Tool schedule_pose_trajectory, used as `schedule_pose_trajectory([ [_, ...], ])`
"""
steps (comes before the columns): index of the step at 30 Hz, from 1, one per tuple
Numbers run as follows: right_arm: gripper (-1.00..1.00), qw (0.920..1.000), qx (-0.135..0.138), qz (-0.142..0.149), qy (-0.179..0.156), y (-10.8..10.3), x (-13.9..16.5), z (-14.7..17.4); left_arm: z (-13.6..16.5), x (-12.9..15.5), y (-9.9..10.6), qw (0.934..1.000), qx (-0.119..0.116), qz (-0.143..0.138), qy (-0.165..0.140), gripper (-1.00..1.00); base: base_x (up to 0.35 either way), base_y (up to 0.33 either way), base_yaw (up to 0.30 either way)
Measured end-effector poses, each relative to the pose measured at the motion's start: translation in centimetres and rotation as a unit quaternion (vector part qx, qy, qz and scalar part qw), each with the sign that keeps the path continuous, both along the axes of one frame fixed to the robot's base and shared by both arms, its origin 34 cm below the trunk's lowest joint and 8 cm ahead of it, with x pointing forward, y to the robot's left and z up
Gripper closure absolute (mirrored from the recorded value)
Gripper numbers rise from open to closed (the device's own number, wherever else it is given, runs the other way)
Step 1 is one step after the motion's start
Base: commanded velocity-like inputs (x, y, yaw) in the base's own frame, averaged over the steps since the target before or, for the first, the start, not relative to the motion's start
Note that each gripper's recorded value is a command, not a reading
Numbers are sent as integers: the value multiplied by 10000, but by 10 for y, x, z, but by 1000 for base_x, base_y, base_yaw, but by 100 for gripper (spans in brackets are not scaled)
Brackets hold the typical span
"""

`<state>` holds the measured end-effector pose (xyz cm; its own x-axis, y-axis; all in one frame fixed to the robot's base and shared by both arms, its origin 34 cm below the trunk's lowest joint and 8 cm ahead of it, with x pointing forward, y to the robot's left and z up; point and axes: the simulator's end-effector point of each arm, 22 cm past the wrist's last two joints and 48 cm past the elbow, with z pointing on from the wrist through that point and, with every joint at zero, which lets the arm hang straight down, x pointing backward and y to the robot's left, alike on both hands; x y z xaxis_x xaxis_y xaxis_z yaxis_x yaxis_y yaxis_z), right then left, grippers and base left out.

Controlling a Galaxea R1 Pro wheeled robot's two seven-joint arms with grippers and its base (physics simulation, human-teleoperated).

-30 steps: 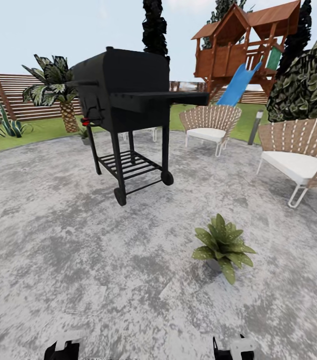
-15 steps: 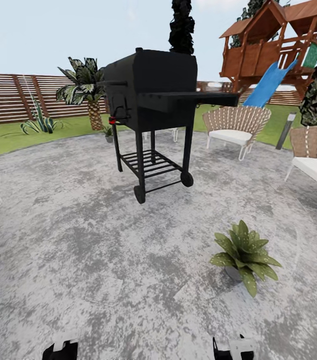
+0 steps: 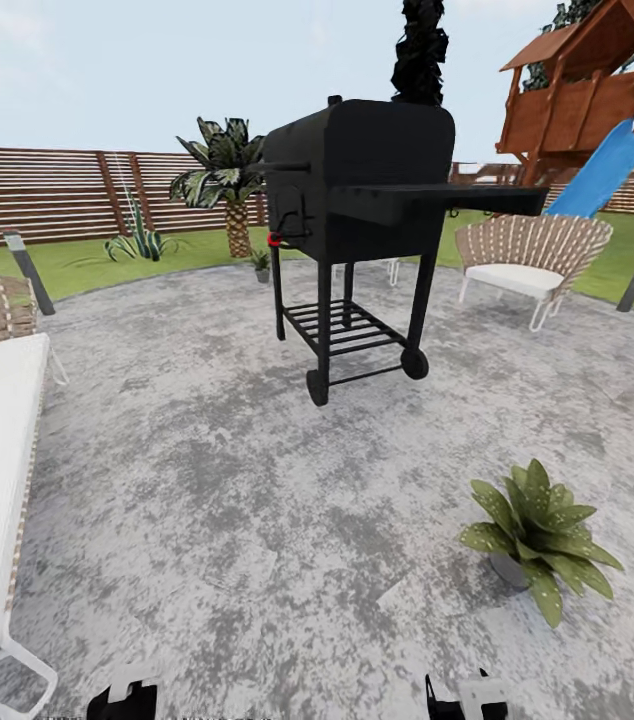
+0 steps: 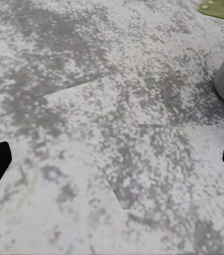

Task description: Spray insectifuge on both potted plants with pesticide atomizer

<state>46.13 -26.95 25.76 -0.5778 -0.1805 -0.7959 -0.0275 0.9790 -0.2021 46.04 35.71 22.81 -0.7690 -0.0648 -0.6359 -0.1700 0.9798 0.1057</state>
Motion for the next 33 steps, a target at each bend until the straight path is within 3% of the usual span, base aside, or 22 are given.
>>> schedule_pose_trajectory([
  [33,-100,9999,5,6,-119,0,7,9,8,8,-10,9999,-67,-62,-104,100,0,0,250],
])
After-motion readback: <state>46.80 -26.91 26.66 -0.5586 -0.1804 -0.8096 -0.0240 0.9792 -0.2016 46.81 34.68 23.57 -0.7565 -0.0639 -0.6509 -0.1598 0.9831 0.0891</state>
